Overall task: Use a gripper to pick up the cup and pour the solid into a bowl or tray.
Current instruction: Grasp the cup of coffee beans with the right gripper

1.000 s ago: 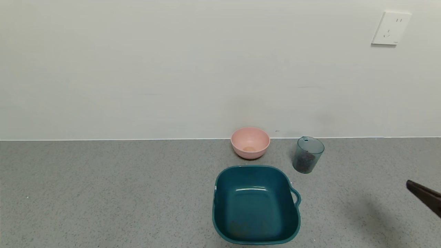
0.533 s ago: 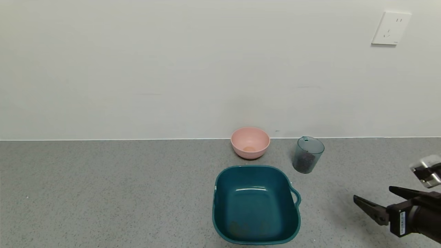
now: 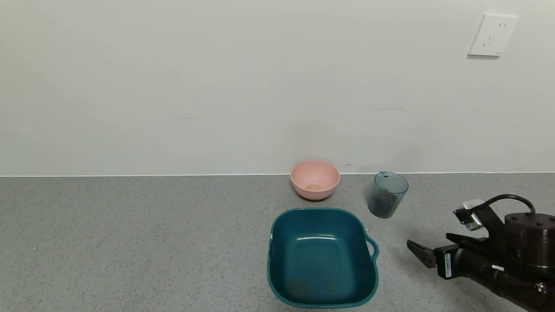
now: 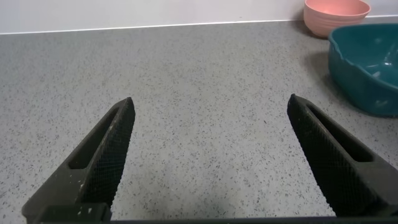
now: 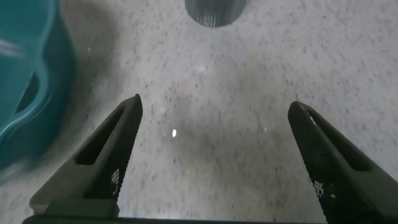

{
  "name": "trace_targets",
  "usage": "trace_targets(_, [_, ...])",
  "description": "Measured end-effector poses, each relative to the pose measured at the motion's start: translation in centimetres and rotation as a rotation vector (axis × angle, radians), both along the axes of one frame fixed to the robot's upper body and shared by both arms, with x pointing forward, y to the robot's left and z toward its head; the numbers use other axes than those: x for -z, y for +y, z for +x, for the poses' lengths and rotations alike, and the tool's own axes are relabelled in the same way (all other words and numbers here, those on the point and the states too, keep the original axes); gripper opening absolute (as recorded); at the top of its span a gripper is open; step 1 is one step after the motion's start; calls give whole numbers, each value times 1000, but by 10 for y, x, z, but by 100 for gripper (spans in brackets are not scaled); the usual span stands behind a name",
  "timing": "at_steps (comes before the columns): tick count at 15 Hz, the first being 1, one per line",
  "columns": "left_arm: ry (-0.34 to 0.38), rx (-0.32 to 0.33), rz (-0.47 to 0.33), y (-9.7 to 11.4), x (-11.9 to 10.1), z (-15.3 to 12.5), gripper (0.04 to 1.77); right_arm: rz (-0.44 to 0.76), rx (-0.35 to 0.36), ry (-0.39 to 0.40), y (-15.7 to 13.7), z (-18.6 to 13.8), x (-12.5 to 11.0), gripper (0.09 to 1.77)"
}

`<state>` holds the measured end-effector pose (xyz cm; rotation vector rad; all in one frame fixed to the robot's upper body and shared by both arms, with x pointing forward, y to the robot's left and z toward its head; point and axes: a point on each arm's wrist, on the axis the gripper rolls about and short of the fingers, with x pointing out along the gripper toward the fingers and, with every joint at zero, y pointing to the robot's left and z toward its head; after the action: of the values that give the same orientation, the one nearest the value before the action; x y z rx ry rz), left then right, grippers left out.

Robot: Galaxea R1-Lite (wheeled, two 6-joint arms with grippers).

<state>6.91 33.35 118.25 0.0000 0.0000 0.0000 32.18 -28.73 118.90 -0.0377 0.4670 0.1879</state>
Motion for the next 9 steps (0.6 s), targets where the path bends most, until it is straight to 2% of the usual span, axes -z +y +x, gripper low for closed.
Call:
trace_targets(5, [0, 0, 0, 0, 0, 0, 176, 26, 16, -146, 9, 36, 33, 171])
trace_targets(9, [0, 0, 0, 0, 0, 0, 176, 19, 42, -169, 14, 61, 59, 171])
